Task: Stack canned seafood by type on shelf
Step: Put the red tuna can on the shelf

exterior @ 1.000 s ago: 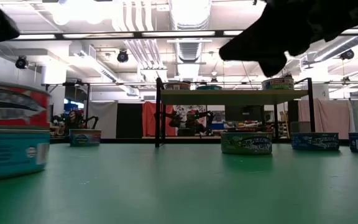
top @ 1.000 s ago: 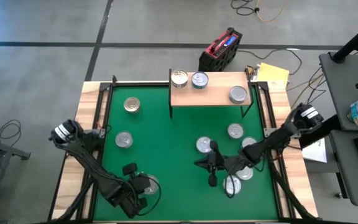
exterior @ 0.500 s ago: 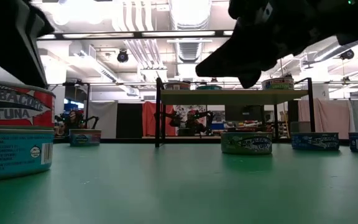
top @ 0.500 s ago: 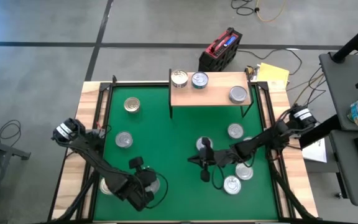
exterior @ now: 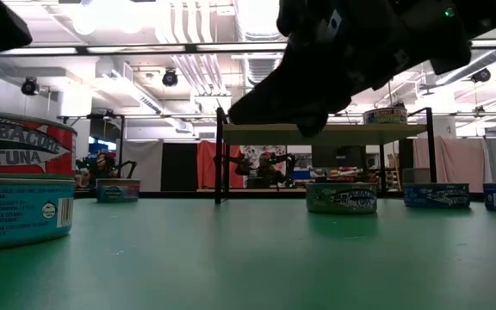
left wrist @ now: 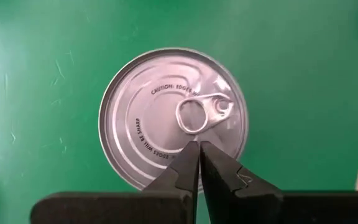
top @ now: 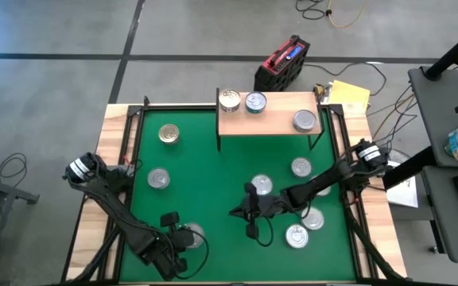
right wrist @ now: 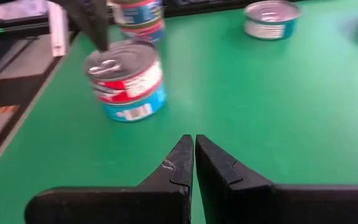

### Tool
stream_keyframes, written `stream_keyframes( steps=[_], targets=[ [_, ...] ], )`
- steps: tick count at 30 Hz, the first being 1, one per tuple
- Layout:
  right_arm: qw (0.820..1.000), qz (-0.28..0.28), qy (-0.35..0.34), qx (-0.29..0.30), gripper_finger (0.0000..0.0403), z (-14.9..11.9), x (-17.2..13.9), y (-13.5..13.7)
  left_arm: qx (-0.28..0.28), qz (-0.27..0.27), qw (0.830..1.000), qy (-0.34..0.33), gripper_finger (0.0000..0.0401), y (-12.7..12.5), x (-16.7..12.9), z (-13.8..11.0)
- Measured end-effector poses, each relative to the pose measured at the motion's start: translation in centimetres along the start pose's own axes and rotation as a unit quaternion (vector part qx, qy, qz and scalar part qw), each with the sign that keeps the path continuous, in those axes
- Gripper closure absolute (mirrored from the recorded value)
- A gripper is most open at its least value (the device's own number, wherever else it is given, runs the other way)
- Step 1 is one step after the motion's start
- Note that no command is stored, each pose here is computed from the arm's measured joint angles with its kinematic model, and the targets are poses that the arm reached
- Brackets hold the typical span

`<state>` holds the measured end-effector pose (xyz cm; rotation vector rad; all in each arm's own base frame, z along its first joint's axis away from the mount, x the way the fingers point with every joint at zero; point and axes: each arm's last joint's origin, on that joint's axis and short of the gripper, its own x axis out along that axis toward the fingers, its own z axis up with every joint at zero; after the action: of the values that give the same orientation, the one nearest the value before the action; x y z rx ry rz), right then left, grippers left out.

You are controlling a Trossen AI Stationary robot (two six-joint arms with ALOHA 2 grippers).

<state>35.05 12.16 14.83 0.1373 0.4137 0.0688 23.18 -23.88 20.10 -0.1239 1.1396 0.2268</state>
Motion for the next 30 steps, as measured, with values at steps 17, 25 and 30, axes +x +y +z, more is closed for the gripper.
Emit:
stream_keyframes(
  steps=[17,25,30],
  targets=[
    [0.998,0.023,0.008,0.06,0.0385,1.0,2.8,-0.3,-0.027,0.066,0.992,-0.1,0.0401,1.5,2.3,-0.7],
    [0.998,0.049,0.018,0.031,0.0326,1.0,2.9,-1.0,0.004,0.082,0.99,-0.112,0.0401,1.1,1.2,0.0],
    [0.997,0.04,0.015,0.057,0.0282,1.2,3.0,-1.6,0.02,0.098,0.992,-0.082,0.0401,1.3,0.4,0.1]
  ],
)
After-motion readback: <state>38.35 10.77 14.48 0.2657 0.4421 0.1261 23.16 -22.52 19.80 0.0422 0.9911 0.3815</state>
